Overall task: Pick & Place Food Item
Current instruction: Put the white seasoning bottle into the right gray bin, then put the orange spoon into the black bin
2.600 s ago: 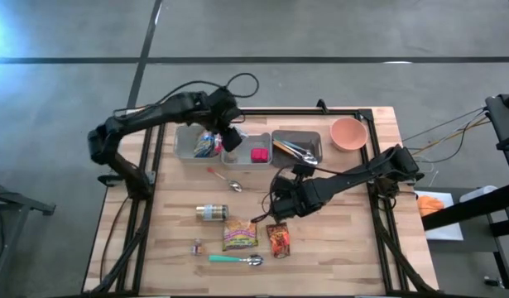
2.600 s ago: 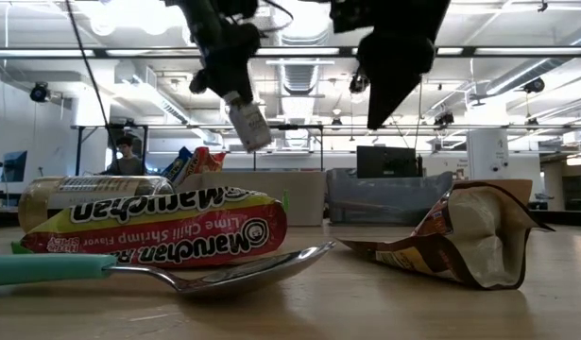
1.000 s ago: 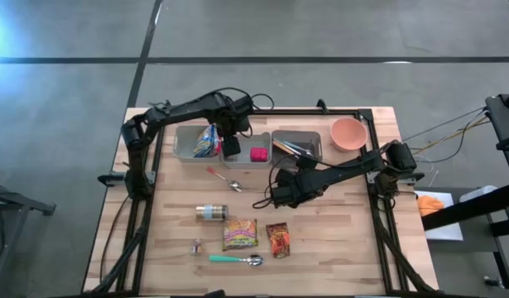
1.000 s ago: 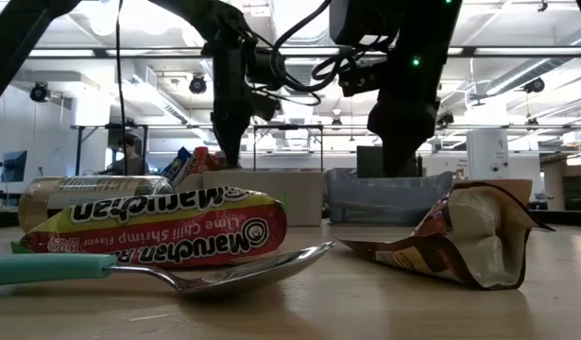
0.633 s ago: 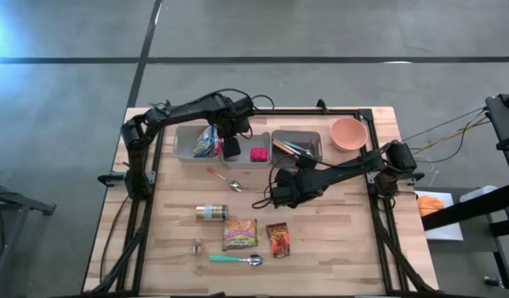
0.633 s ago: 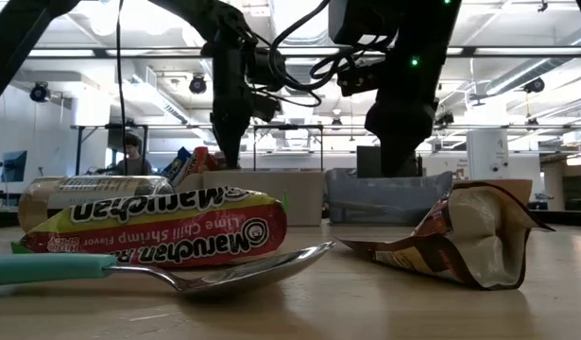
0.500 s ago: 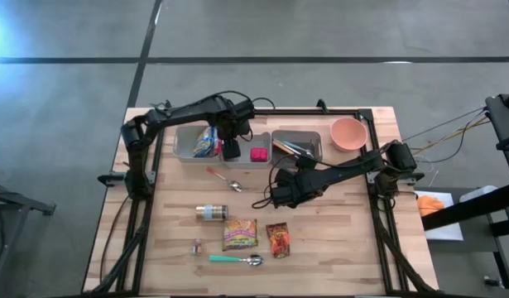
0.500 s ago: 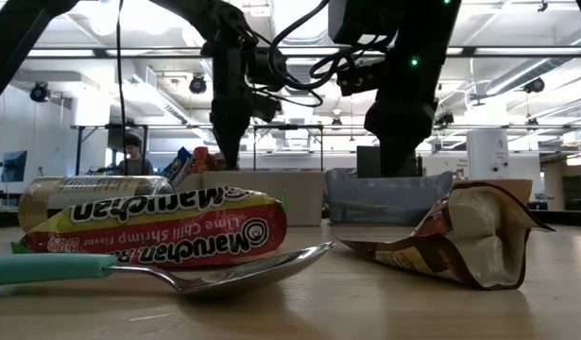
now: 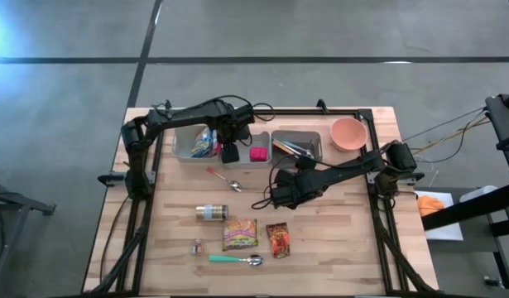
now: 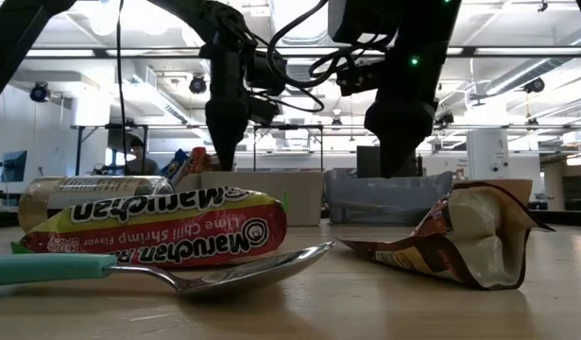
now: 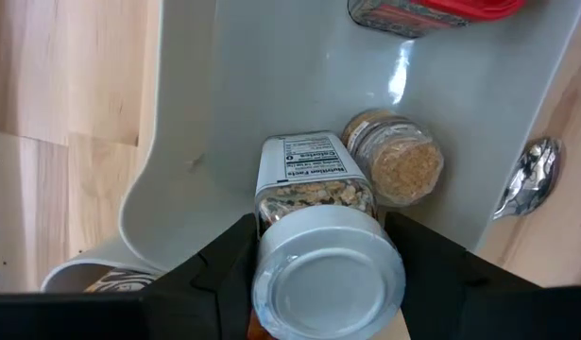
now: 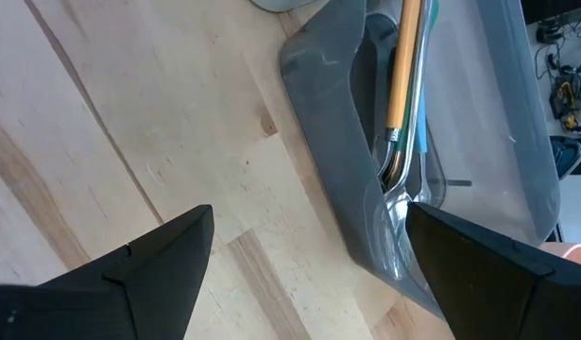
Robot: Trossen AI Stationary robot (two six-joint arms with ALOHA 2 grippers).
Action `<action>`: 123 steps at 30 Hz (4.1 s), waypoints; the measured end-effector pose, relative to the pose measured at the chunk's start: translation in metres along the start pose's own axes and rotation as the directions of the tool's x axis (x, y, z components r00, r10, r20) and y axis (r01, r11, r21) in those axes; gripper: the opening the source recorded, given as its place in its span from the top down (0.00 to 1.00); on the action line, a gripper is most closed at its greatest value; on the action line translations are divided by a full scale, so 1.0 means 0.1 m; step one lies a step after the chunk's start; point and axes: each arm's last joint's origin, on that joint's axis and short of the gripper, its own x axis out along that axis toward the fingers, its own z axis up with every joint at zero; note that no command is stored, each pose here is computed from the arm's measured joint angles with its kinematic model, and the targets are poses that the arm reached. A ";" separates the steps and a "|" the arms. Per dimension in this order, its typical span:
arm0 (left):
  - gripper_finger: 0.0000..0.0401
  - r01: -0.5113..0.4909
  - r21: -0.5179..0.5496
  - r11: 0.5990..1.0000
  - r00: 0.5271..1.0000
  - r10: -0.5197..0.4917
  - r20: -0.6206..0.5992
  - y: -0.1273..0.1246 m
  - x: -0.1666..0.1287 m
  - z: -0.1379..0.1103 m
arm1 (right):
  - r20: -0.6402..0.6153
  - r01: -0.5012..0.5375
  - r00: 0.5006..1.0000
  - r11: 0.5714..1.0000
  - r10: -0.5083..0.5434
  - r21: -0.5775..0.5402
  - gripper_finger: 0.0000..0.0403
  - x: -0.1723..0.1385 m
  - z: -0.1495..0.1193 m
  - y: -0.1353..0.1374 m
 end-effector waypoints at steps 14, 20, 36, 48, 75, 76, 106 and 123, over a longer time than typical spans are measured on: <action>0.18 -0.041 -0.047 0.998 0.999 0.042 0.005 0.02 -0.01 0.01 | 0.002 -0.004 1.000 1.000 0.004 0.001 0.14 0.00 0.00 0.01; 0.14 -0.048 -0.049 0.998 0.999 0.049 0.006 0.02 -0.01 0.02 | 0.003 -0.005 1.000 1.000 0.005 0.002 0.14 0.00 0.00 0.01; 0.14 -0.144 -0.063 0.988 0.981 0.151 0.122 -0.04 -0.60 -0.13 | 0.004 -0.012 1.000 1.000 0.012 0.005 0.14 0.02 -0.01 0.02; 0.22 -0.063 0.177 0.982 0.992 0.042 0.120 -0.65 -0.65 -0.47 | 0.001 -0.011 1.000 1.000 0.011 -0.004 0.14 0.02 -0.01 0.02; 0.38 -0.089 0.549 0.831 0.965 -0.065 0.255 -1.14 0.49 -0.64 | -0.034 -0.079 0.996 0.997 0.079 0.007 0.14 0.00 -0.03 0.06; 0.38 -0.087 0.550 0.831 0.963 -0.073 0.261 -1.15 0.50 -0.64 | -0.032 -0.080 0.996 0.997 0.081 0.009 0.14 0.00 -0.02 0.06; 0.53 -0.044 0.587 0.809 0.980 -0.081 0.185 -1.10 0.84 -0.58 | -0.033 -0.114 0.993 0.993 0.114 0.016 0.14 -0.01 -0.01 0.07; 0.98 -0.023 0.568 0.823 0.987 -0.071 0.142 -1.04 0.86 -0.61 | -0.033 -0.117 0.992 0.993 0.118 0.018 0.14 -0.01 -0.01 0.08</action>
